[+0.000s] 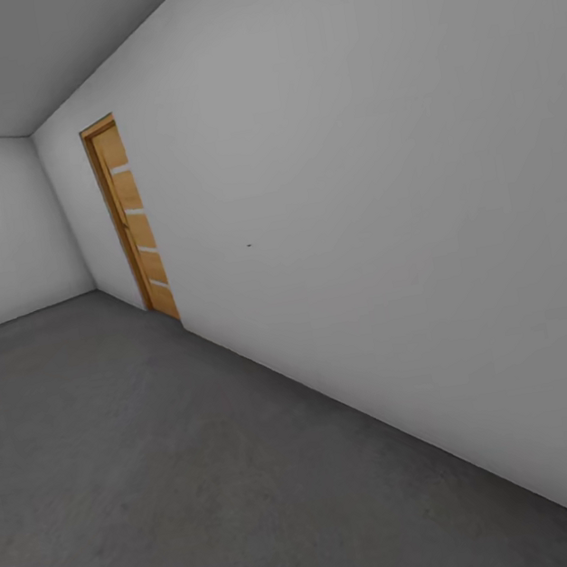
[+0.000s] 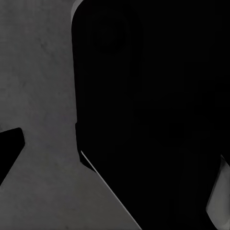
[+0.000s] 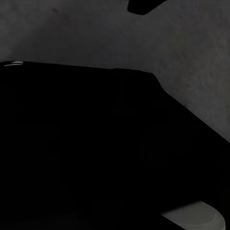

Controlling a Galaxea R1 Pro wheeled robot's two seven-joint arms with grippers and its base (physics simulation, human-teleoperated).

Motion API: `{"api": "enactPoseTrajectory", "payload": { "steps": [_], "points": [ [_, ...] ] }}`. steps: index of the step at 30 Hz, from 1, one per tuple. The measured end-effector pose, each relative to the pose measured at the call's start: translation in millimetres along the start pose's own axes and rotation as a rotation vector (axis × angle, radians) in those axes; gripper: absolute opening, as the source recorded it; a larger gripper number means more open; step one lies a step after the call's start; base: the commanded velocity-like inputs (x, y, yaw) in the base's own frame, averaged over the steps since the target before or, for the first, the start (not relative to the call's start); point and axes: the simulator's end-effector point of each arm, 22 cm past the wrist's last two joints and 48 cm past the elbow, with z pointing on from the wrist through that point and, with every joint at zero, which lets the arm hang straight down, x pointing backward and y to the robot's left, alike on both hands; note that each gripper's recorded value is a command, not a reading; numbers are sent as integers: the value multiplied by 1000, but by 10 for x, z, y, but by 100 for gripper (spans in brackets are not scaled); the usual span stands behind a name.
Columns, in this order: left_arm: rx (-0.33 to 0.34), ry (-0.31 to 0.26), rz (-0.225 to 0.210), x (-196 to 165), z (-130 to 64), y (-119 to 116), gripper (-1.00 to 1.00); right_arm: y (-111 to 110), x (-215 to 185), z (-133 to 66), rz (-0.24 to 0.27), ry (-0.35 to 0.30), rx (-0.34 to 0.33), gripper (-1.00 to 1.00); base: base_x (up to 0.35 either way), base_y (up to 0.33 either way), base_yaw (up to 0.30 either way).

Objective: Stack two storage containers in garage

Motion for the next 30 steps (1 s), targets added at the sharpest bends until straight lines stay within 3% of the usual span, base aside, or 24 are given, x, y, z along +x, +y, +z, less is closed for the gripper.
{"api": "enactPoseTrajectory", "payload": {
  "steps": [21,30],
  "points": [
    [0,0,1,0,0,0,100,0,6,0,-10,1,0,100,212,262,2],
    [0,0,2,0,0,0,100,0,0,0,-12,0,0,100,193,269,204]
  ]
}}
